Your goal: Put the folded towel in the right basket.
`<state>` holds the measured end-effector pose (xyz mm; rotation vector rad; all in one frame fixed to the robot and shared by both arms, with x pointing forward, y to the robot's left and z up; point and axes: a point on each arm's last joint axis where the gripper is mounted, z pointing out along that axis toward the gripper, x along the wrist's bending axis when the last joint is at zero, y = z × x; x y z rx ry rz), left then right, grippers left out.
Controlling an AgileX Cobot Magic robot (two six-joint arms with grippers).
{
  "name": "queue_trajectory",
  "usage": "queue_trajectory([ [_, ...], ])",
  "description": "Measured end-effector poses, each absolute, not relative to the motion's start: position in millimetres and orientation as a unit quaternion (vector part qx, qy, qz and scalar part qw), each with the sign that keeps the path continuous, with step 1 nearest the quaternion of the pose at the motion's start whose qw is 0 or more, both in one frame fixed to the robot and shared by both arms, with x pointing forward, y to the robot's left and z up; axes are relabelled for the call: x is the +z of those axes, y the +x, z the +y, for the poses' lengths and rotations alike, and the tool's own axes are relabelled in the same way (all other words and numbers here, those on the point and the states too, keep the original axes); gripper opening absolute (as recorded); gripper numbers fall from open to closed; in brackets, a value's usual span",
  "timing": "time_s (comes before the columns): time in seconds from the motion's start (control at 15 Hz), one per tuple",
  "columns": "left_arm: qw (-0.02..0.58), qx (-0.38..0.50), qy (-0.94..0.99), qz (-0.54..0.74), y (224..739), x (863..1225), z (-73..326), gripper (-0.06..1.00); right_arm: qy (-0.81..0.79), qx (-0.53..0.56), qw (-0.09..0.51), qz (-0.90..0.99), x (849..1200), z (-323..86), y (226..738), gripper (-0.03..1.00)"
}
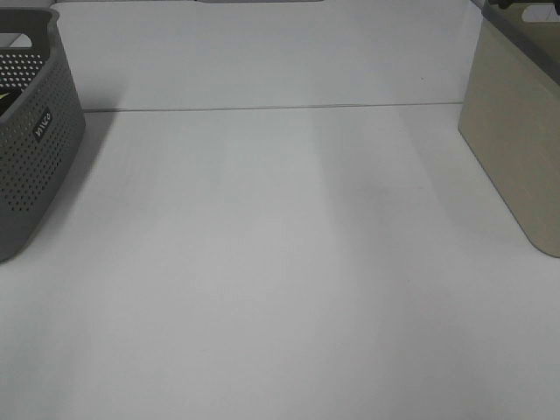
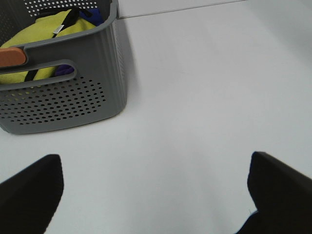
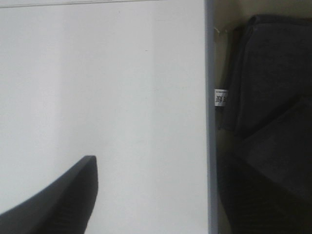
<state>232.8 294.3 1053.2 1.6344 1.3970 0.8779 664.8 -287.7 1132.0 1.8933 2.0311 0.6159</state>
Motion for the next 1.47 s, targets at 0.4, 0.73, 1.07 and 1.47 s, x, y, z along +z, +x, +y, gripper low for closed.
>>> queue_trajectory([
  [0.4,0.398,0.347,0.646,0.552,233,1053,294,0.98,0.651,0.211,0.161,0.711,1170,-281,561,0.67],
  [0.73,0.398,0.347,0.646,0.552,233,1053,294,0.98,0.66,0.177,0.128,0.719,1136,-285,458,0.67],
  [1.07,0.398,0.347,0.646,0.552,233,1053,294,0.98,0.659,0.183,0.133,0.718,1094,-288,359,0.67],
  [1.47,0.398,0.347,0.646,0.552,233,1053,294,0.98,0.611,0.287,0.248,0.695,1062,-291,256,0.67],
])
